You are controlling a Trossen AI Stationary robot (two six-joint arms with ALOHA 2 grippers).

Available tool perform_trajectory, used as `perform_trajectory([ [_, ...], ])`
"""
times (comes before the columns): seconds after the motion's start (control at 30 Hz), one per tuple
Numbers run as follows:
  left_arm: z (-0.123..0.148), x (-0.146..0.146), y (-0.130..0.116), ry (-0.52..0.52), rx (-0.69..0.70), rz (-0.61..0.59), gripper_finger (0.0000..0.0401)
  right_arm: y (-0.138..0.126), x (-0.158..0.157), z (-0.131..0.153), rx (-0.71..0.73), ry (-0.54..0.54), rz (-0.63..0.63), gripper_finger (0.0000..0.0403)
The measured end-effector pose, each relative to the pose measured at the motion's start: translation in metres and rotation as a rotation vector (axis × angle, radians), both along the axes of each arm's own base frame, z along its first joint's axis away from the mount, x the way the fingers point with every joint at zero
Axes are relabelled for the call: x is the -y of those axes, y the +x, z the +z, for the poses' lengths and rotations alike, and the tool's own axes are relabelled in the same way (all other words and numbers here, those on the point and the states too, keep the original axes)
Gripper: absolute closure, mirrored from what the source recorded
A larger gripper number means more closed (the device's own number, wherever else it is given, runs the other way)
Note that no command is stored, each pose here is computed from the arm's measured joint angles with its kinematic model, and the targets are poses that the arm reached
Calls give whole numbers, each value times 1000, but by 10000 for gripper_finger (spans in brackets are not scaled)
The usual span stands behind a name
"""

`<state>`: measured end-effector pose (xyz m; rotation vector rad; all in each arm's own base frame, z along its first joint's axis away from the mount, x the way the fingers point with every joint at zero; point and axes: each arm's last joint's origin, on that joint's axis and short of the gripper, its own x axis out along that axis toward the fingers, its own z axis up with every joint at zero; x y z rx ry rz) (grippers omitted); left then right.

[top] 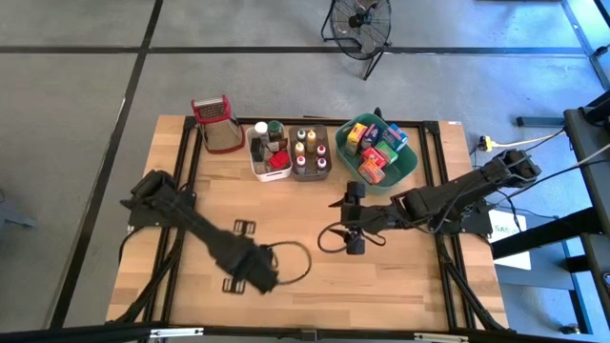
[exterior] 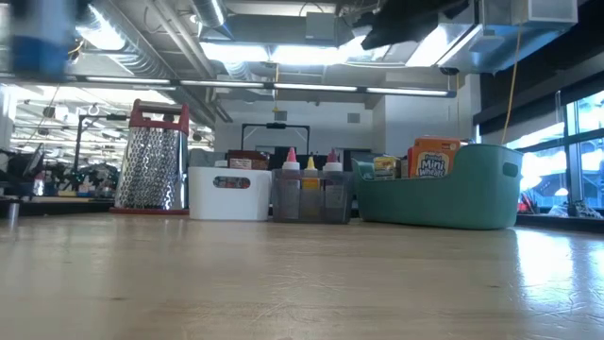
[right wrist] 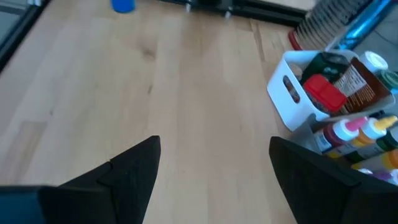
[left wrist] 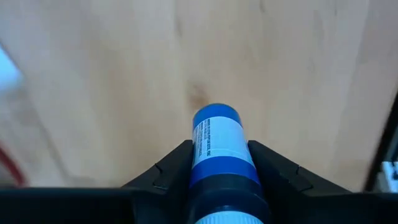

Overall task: Pick & Place Kitchen Items
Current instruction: Put the blue food coloring bottle into the middle black transparent bin

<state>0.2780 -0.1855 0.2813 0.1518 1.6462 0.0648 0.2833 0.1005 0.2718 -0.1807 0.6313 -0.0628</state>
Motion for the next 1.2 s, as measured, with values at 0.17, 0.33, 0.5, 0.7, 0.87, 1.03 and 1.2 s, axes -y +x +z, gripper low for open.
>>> perform_trajectory([
  [0.17,25,-31,23,14,76,-120,263,-6,-16,2,28,-46,31,98],
  [0.33,35,-67,40,32,93,-198,263,-16,-36,3,61,-117,19,98],
  [0.5,35,-105,52,37,74,-246,263,-29,-57,4,95,-169,31,98],
  [0.7,36,-162,73,30,176,-171,263,-42,-75,4,121,-142,44,98],
  [0.87,37,-209,81,32,257,-86,263,-51,-85,4,129,-79,53,98],
  [1.03,38,-240,83,20,303,-59,263,-58,-94,4,135,-23,54,98],
  [1.2,37,-257,88,6,352,-70,263,-63,-99,4,153,8,33,98],
])
